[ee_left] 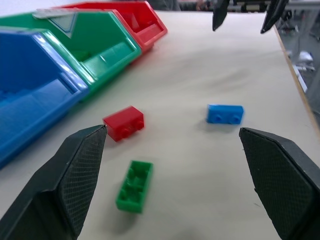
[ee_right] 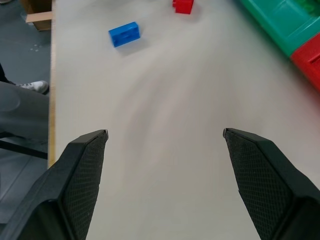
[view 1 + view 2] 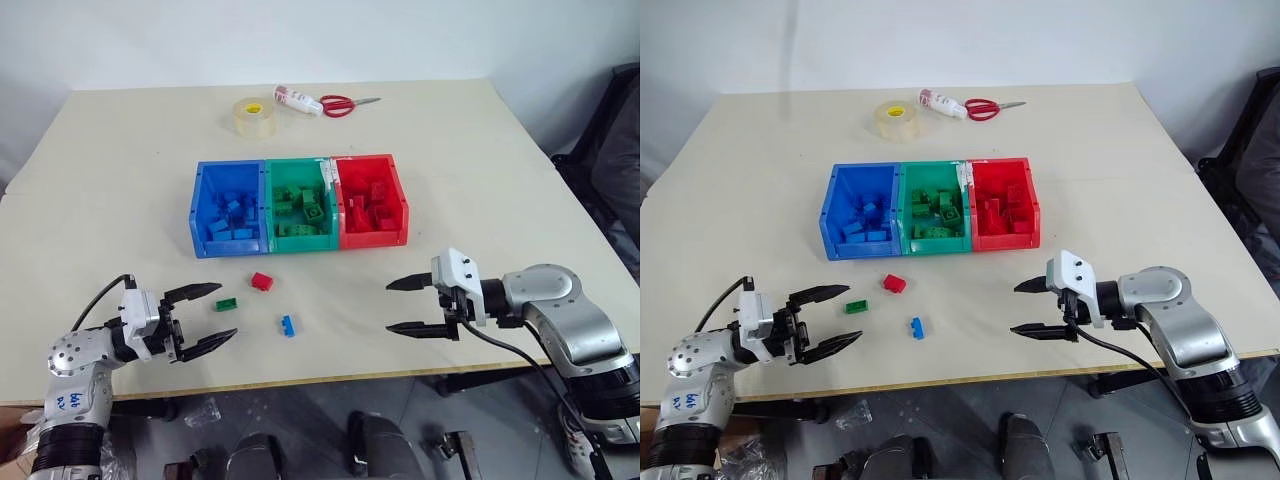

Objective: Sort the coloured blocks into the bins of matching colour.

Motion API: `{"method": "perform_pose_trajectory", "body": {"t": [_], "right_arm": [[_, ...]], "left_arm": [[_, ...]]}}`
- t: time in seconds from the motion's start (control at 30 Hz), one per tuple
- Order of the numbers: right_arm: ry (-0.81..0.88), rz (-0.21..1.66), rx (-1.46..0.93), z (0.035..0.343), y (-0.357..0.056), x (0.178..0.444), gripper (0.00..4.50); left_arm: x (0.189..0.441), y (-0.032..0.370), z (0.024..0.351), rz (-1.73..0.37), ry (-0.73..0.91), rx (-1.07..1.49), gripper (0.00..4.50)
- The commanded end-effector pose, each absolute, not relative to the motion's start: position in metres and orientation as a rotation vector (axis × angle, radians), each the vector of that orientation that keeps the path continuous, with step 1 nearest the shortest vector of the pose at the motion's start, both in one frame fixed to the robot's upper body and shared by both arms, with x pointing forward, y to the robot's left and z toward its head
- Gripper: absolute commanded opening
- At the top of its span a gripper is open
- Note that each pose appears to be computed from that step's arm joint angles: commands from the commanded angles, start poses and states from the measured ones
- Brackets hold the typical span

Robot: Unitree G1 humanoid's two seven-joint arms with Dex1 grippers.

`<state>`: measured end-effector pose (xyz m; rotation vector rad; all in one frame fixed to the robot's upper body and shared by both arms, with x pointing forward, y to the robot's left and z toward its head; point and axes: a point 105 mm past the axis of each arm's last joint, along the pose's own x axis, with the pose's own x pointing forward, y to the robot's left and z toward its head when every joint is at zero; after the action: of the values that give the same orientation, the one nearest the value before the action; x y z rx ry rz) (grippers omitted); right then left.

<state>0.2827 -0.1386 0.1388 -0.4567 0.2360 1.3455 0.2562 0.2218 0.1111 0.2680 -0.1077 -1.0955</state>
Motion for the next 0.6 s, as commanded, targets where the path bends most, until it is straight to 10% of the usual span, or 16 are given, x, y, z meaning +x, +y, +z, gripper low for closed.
{"method": "perform_pose_trajectory", "body": {"t": [0.03,0.6], "right_arm": [[0.181,1.341,-0.476,0.151,-0.141,0.282,3.86],[0.171,1.299,-0.465,0.155,-0.15,0.291,4.47]], "left_arm": [[0.251,0.218,0.122,-1.094,-0.068,0.293,4.5],[0.254,0.126,0.116,-1.132,0.109,0.389,4.5]]}}
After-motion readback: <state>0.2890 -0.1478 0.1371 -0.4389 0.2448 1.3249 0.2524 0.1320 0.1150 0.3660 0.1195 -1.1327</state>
